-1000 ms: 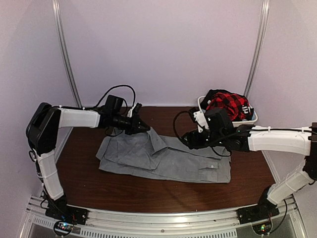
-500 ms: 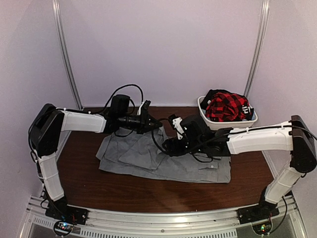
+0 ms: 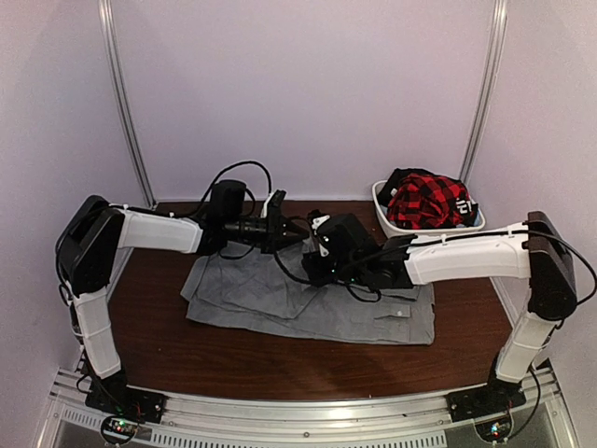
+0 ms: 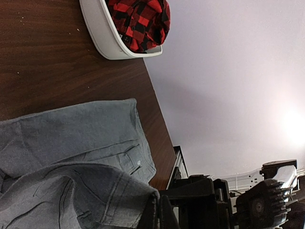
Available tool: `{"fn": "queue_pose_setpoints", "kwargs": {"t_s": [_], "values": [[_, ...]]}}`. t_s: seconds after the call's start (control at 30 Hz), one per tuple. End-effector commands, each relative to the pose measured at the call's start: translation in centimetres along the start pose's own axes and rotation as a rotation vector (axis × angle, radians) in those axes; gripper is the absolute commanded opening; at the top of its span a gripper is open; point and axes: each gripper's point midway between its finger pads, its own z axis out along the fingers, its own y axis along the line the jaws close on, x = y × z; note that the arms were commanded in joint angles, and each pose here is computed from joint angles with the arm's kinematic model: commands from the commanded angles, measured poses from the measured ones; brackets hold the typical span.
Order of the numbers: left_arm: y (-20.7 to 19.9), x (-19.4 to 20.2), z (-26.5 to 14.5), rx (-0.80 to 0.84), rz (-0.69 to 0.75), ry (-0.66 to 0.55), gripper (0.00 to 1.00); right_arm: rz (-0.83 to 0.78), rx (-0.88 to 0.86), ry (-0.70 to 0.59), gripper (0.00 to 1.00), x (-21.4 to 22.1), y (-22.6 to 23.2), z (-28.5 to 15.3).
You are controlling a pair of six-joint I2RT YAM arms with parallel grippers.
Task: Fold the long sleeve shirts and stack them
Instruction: Fold the 1/3-folded shirt at the center of the board.
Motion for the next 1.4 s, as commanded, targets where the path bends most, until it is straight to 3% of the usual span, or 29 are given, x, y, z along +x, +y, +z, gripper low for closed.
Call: {"fn": "queue_pose_setpoints", "kwargs": {"t_s": [0.0,0.2,0.5,0.7,0.83,1.03,1.37], "values": [[-0.6,0.3,0.2,0.041,0.026,0.004,0.0,-0.028,0.094,0.024,0.5,0.4,-1.1,0.7],[-0.4,0.5,0.2,0.044,0.022,0.006,0.0,-0.044,0.128,0.049,0.38,1.2,-1.5,1.6],[0.1,0.6,0.1,0.011,0.089,0.019,0.01,0.004,0.196,0.101,0.0,1.3,-4.5,1.5],[0.7,-0.7,-1.6,-0.067,0.19,0.004,0.39,0.169,0.135,0.151,0.0,2.1,-8.5,0.9],[1.1,-2.5,-4.0,-0.13,0.237,-0.044,0.53,0.279,0.121,0.193,0.0,3.8,-11.9,0.5],[2.8,-3.1,-6.1,-0.276,0.295,-0.068,0.59,0.417,0.091,0.232,0.0,6.4,-15.9,-0.8],[5.2,-2.3,-8.4,-0.443,0.333,-0.109,0.6,0.494,0.136,0.275,0.0,9.8,-19.6,-2.8]]}}
